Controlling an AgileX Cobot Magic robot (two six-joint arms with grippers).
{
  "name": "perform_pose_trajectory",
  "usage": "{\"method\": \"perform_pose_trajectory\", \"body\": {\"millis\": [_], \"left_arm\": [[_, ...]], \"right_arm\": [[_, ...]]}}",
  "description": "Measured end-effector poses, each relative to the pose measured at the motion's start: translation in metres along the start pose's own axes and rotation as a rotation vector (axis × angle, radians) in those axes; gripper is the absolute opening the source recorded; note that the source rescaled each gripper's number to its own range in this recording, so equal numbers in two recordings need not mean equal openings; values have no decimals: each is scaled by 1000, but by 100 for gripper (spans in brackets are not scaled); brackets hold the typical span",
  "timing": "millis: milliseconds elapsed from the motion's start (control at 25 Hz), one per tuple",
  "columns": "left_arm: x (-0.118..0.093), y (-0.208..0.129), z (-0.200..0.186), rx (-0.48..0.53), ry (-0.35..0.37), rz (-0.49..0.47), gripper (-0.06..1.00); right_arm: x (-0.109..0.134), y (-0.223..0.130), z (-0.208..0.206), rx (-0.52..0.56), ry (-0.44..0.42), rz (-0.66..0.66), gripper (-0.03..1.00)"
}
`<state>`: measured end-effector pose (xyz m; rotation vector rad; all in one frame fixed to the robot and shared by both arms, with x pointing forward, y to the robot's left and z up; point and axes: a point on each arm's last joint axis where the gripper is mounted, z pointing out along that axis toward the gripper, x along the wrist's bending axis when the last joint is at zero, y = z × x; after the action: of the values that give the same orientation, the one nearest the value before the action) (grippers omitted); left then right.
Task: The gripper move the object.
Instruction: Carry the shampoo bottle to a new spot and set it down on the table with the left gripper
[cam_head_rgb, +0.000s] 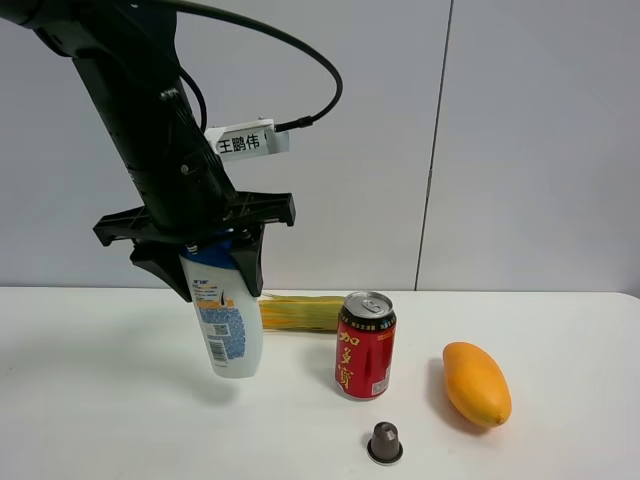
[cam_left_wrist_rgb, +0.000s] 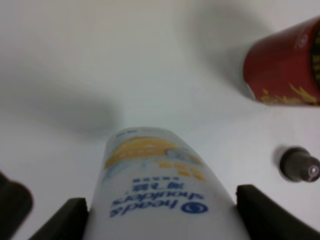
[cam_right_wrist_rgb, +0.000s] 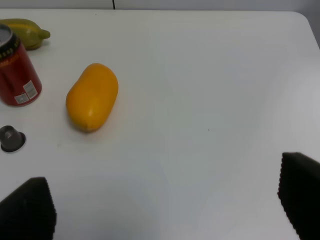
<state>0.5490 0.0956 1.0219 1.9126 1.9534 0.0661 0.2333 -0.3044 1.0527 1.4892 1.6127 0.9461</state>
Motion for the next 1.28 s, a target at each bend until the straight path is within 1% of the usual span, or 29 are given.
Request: {"method": "perform_pose_trajectory", "body": {"millis": [160,400,560,640,840,1040,1280], "left_arm": [[13,10,5,-13,11,-67,0],[31,25,11,-55,14,-129,0],[42,30,22,-41,39,-109,0],[44,32,26,-44,41,-94,0],[50,35,28,-49,40,-109,0],[50,35,28,-37,31,-111,0],[52,32,46,8,46,-88,0]], "right_arm": [[0,0,0,0,0,0,100],[0,0,0,0,0,0,100],[0,0,0,0,0,0,100],[0,0,0,0,0,0,100],[0,0,0,0,0,0,100],[0,0,0,0,0,0,100],[0,0,0,0,0,0,100]]}}
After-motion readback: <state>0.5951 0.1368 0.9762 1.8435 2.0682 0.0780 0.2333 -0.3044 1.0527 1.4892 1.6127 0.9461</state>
